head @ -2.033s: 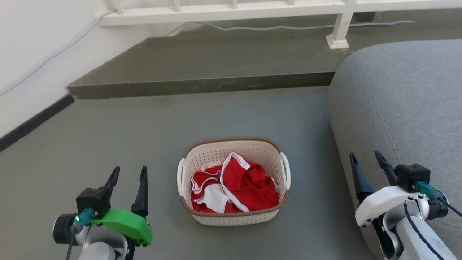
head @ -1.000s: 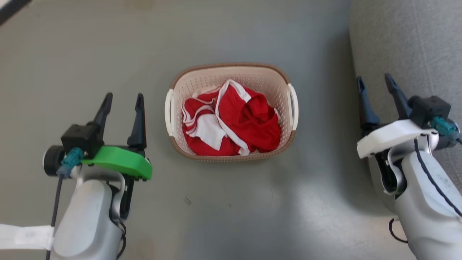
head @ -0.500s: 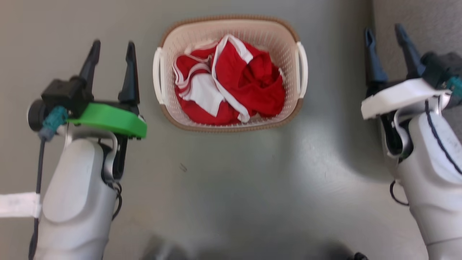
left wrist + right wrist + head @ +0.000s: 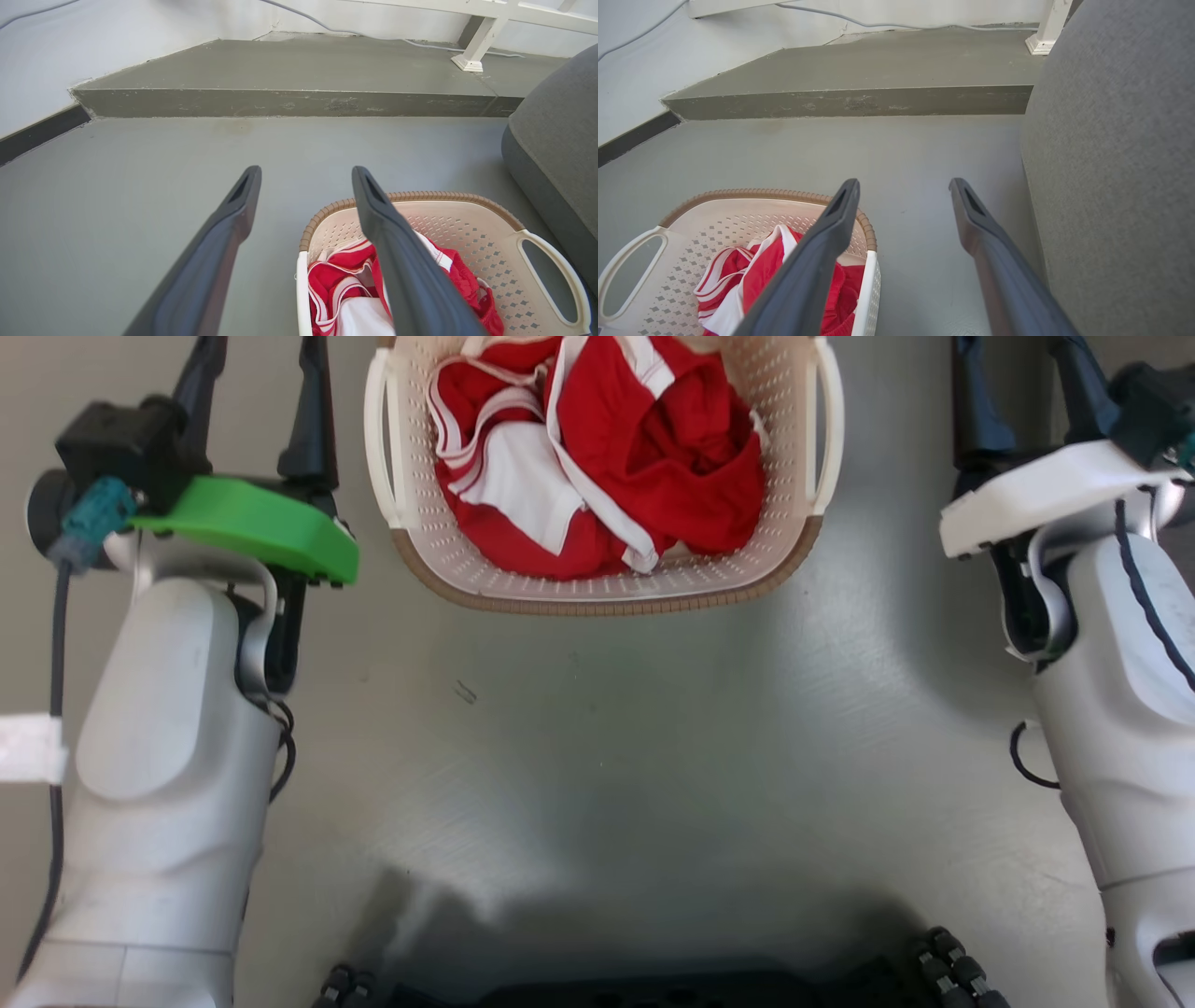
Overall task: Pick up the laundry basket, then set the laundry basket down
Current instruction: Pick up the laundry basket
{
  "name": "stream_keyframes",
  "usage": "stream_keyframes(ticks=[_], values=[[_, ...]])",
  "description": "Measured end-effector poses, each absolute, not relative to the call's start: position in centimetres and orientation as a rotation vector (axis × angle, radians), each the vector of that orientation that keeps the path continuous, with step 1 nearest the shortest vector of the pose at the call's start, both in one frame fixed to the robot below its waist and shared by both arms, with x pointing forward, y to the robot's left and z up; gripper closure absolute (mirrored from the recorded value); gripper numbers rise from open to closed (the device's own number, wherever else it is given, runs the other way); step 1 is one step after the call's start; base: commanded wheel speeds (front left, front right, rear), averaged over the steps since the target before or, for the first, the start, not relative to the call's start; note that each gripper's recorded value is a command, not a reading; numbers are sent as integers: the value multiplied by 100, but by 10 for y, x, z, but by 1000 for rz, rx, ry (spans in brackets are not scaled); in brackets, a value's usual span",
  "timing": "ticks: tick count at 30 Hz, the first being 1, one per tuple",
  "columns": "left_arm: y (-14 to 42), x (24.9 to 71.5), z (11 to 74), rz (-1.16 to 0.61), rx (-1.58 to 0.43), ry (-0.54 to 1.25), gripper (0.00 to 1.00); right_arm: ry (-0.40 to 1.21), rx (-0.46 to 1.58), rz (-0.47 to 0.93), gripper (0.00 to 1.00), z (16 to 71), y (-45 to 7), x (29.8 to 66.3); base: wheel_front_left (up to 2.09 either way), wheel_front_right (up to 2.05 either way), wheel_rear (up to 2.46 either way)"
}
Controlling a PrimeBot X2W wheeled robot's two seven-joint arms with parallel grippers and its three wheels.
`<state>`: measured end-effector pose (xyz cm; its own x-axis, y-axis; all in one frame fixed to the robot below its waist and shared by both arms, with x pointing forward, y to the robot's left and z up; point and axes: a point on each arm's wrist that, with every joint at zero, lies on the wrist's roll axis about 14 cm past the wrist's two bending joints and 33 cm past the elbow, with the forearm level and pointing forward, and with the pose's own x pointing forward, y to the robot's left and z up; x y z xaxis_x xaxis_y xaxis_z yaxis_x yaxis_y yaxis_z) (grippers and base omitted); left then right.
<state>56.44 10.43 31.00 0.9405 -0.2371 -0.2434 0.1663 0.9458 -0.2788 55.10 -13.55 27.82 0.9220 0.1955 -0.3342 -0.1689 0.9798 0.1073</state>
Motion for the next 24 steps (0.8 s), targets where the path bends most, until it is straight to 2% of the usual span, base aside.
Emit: stream_keyframes(ticks=[10,24], values=[[99,567,260,-207,-289,411,0,477,87,218,0,229,-120,543,0,0,0],[81,547,205,-252,-290,643,0,603,81,281,0,193,-103,529,0,0,0]])
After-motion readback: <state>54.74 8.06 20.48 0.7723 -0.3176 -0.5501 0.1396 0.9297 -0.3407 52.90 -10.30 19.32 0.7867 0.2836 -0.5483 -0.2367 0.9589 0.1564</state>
